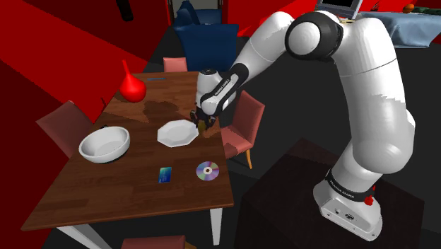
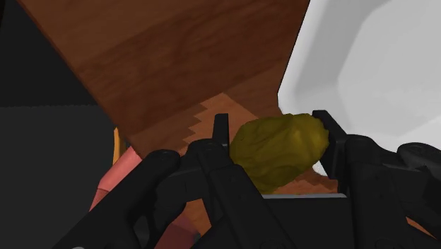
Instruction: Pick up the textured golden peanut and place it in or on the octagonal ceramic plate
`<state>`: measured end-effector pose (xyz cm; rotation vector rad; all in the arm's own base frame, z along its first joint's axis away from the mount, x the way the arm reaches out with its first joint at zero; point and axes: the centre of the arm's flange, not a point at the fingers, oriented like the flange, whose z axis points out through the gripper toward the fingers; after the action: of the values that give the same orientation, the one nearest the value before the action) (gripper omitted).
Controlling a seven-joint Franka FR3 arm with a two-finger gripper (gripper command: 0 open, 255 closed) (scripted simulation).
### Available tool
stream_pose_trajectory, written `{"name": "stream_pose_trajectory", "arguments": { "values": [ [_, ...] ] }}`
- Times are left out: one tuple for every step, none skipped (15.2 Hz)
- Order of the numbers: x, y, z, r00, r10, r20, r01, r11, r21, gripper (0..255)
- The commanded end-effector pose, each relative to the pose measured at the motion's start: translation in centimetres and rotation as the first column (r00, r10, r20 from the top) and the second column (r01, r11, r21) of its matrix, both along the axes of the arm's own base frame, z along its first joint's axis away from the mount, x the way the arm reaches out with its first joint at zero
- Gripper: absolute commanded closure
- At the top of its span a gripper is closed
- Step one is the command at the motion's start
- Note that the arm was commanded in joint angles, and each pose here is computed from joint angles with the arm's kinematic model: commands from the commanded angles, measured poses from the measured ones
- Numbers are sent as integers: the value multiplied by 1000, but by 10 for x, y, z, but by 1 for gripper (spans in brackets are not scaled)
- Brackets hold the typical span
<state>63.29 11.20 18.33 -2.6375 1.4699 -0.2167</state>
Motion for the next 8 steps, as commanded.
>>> {"name": "stream_pose_trajectory", "arguments": {
  "values": [
    [-1, 1, 11, 1000, 0, 0, 0, 1000, 0, 255],
    [-1, 1, 17, 1000, 0, 0, 0, 1000, 0, 255],
    [-1, 1, 22, 1000, 0, 0, 0, 1000, 0, 255],
    [-1, 1, 23, 1000, 0, 0, 0, 1000, 0, 255],
    [9, 9, 22, 1000, 0, 0, 0, 1000, 0, 255],
    [19, 18, 22, 1000, 0, 0, 0, 1000, 0, 255],
    [29, 27, 22, 1000, 0, 0, 0, 1000, 0, 255],
    [39, 36, 22, 1000, 0, 0, 0, 1000, 0, 255]
  ]
}}
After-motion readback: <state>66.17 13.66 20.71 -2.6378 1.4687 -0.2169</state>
